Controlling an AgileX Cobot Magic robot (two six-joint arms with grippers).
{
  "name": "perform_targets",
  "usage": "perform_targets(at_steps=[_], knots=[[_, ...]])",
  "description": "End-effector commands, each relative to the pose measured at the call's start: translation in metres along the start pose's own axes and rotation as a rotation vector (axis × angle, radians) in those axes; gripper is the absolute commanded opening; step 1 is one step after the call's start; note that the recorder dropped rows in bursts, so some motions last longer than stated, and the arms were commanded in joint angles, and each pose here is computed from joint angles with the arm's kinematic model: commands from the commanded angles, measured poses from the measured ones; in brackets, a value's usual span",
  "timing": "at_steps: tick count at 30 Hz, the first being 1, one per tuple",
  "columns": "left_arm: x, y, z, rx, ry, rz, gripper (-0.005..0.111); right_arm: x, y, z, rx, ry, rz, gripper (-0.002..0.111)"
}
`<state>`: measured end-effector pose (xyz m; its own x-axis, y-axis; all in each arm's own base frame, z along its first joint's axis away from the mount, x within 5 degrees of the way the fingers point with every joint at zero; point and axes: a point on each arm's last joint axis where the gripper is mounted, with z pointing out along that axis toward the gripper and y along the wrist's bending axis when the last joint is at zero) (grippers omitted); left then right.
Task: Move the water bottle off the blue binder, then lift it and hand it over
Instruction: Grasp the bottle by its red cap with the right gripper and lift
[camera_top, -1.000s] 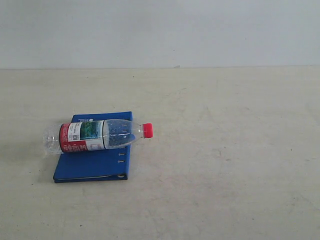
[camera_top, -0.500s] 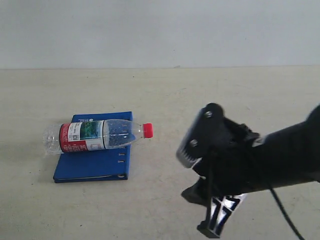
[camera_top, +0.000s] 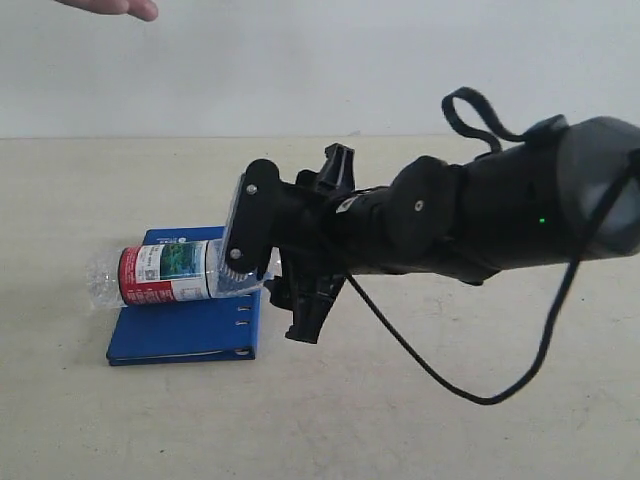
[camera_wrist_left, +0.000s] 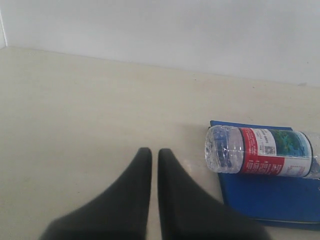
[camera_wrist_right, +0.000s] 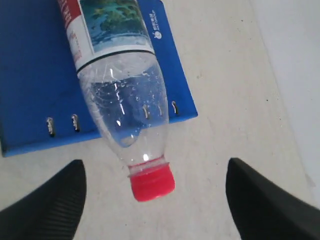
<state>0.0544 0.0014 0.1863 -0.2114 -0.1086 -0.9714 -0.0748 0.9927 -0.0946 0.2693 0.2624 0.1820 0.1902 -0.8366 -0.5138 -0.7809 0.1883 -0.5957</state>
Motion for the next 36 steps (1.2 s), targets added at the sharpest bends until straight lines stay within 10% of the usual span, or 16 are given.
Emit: perform_targets(at_steps=[1, 18, 27, 36], knots=[[0.001, 0.000, 0.000, -0.002, -0.003, 0.007, 0.004, 0.005, 0.002, 0.027, 0.036, 0.032, -0.080, 0.070], [0.000, 0.000, 0.000, -0.002, -0.005, 0.007, 0.004, 0.027, 0.014, 0.072, 0.108, 0.122, -0.229, 0.068], [0.000, 0.000, 0.000, -0.002, -0.005, 0.007, 0.004, 0.027, 0.009, 0.073, 0.140, 0.143, -0.072, 0.004], [0.000, 0.000, 0.000, -0.002, -0.005, 0.007, 0.004, 0.051, -0.032, 0.047, 0.555, 0.376, 0.209, 0.000]])
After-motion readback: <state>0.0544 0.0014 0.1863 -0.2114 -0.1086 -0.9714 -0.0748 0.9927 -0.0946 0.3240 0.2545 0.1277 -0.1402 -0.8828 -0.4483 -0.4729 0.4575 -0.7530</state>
